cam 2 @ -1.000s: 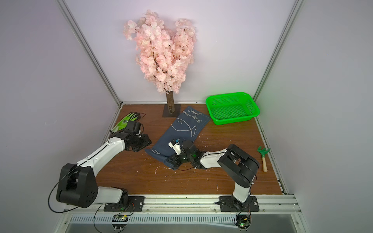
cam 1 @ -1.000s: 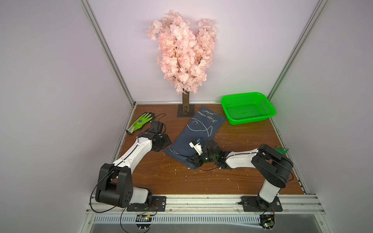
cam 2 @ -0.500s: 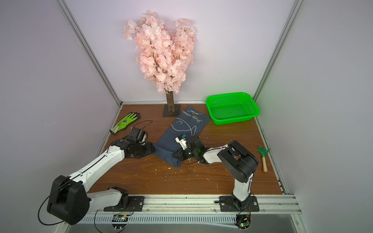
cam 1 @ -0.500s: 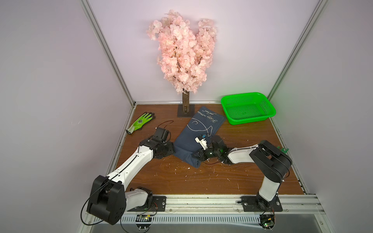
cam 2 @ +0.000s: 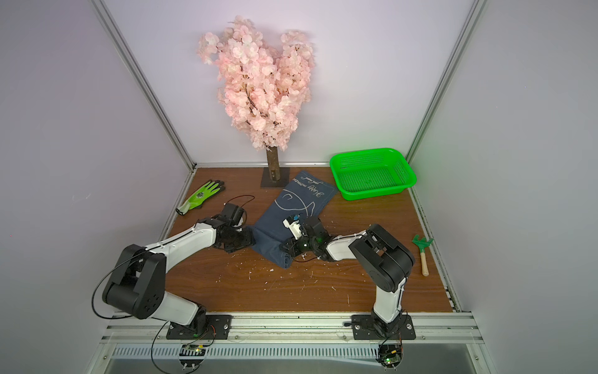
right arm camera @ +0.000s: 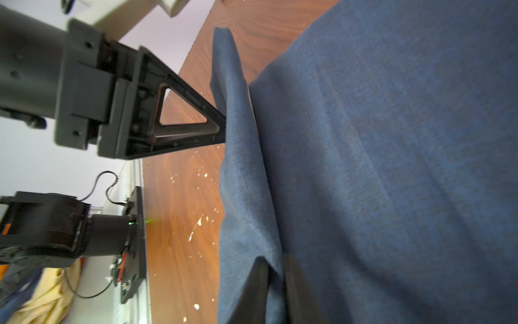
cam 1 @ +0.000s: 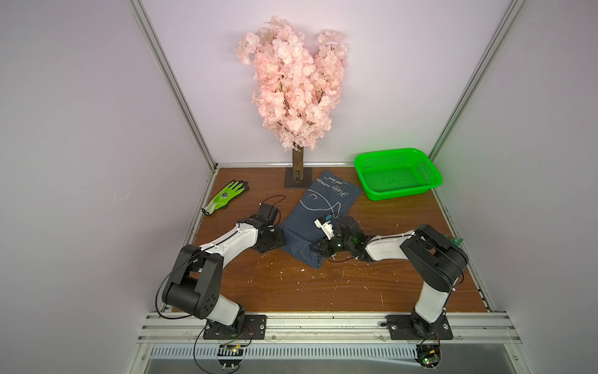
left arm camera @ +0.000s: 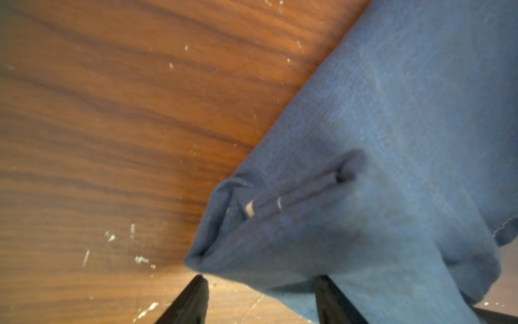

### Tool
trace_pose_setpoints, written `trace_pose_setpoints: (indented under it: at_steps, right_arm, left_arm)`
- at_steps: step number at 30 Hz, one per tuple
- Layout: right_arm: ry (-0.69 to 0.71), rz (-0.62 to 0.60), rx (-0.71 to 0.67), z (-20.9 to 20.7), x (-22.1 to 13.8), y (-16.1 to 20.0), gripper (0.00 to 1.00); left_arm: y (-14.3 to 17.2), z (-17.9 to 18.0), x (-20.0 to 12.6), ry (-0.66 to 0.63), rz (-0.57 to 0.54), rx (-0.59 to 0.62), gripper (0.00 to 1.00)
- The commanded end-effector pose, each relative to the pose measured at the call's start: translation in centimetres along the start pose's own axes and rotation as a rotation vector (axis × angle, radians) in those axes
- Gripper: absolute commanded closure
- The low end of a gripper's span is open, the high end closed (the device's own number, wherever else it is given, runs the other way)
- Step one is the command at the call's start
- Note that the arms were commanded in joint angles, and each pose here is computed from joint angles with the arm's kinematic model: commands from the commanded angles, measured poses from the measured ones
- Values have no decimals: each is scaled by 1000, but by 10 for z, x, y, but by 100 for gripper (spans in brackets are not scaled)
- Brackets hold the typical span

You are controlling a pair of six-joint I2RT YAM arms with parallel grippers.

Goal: Roll up the pillowcase
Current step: Roll the pillowcase at the center of the board.

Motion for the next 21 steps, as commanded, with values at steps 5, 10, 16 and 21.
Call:
trace_pose_setpoints:
  at_steps: [5, 10, 16, 21]
  right_arm:
    - [120, -68, -173, -1, -11, -33, 76]
    - [222, -58, -352, 12, -29, -44, 64]
    - [299, -20, -629, 56, -39, -35, 60]
    - [296, 39, -766, 67, -22, -17, 75]
  left_arm:
    - [-19, 6, 8, -18, 4, 27, 36]
    - [-19, 6, 17, -23, 40, 33, 38]
    - [-17, 10, 27, -40, 68, 31, 39]
    - [-18, 8, 29, -35, 82, 33, 39]
Point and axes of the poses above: each gripper's point midway between its finger pads, its own x axis out along the fingers, its own z axis along the line the jaws close on, y = z × x, the point moved 4 cm from there along -x, back along the fingers, and after that the axes turned 5 degrees about -x, right-handed, at the moved point
